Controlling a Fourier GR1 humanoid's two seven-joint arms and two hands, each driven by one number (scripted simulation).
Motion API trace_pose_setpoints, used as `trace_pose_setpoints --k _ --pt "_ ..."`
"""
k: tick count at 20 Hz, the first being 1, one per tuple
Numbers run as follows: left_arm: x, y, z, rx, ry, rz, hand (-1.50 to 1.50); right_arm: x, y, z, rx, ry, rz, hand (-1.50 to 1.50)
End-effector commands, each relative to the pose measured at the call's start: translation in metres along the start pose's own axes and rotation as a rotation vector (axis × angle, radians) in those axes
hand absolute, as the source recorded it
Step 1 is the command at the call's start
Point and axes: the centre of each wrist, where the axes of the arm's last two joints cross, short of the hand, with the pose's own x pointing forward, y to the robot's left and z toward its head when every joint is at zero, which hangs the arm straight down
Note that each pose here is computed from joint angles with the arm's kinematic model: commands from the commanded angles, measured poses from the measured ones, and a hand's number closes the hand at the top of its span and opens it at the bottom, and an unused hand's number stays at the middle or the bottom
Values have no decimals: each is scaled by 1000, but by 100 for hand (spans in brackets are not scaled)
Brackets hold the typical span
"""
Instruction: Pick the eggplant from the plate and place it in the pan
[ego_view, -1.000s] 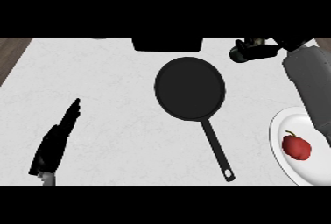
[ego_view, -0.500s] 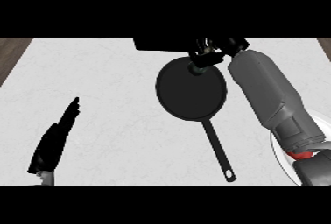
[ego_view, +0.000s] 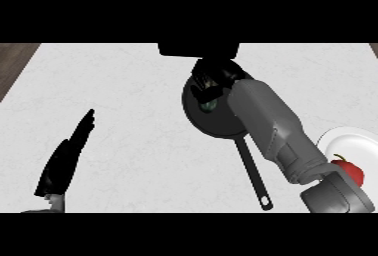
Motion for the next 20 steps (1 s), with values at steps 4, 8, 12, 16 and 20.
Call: trace_pose_setpoints --k 4,8,12,16,20 --pt "-5 0 3 -15 1 -18 0 -12 32 6 174 181 -340 -150" --pt "6 -7 -5 -7 -7 -19 0 -13 30 7 64 79 -520 -150" --pt "3 -8 -5 -31 -20 7 0 -15 27 8 -154 42 -611 -150" --pt "2 -3 2 -31 -12 4 0 -5 7 0 -289 80 -716 -150" --pt "-5 -4 -2 -9 -11 -7 0 -29 -12 15 -444 164 -803 -150"
